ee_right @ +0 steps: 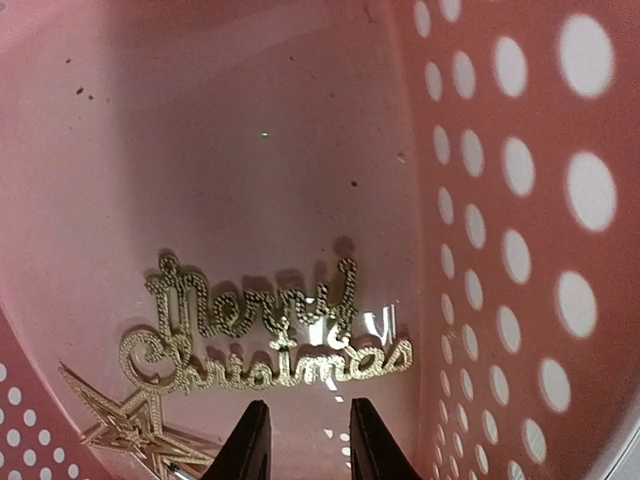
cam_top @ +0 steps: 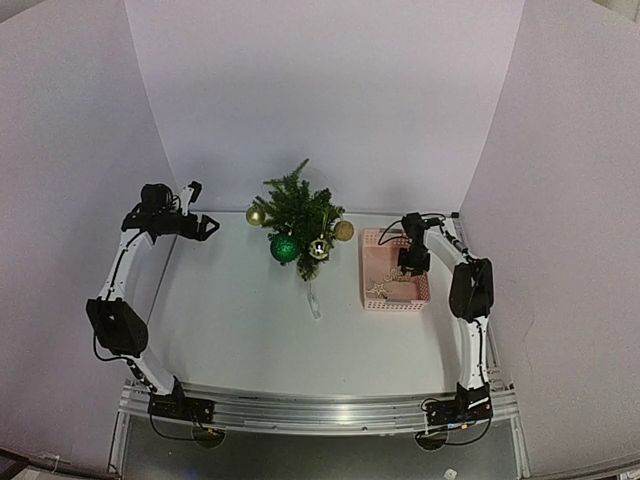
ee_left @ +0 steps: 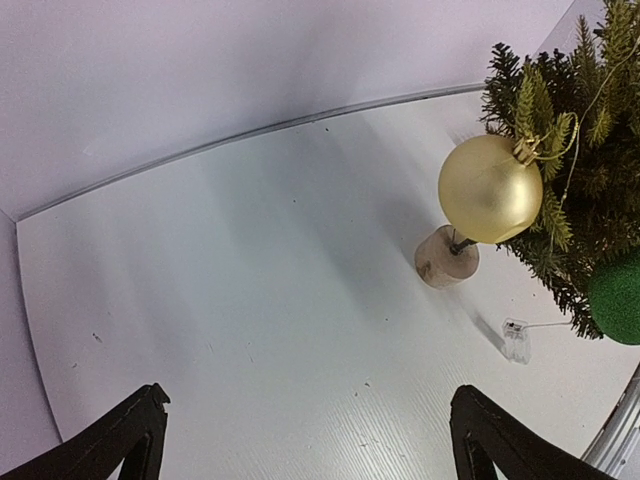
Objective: Decorate the small christmas tree
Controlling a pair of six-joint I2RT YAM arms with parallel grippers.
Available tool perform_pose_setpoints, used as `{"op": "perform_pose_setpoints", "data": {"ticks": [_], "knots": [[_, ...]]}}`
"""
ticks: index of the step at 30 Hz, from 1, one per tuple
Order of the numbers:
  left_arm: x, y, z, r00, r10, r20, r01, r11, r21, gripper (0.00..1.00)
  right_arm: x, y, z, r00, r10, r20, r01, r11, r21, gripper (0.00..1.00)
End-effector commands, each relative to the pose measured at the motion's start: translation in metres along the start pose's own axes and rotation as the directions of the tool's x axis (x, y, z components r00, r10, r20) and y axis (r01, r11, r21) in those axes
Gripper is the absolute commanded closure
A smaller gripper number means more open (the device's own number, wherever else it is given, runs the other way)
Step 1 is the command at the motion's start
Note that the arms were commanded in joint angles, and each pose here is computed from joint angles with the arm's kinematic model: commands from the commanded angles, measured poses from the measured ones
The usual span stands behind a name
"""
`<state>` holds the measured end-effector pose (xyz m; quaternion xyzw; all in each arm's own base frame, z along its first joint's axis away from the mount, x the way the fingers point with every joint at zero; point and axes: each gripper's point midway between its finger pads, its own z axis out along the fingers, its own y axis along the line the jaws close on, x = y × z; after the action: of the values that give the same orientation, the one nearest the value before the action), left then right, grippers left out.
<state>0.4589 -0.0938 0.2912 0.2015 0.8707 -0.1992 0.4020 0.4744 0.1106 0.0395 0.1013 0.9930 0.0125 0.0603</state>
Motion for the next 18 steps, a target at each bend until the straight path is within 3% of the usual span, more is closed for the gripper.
{"op": "perform_pose_setpoints", "data": {"ticks": [1,18], "knots": [[-0.018,0.003,-0.001,0.997,0.030,0.066,-0.029,0.999,-0.015,0.01,-0.005,0.022,-0.002,0.999,-0.050,-0.014,0.049,0.995,-0.086,0.76],[-0.018,0.016,0.015,0.998,0.003,0.068,-0.002,1.000,-0.014,0.01,0.005,0.078,-0.003,0.989,-0.151,0.008,0.150,0.975,-0.165,0.77]]}}
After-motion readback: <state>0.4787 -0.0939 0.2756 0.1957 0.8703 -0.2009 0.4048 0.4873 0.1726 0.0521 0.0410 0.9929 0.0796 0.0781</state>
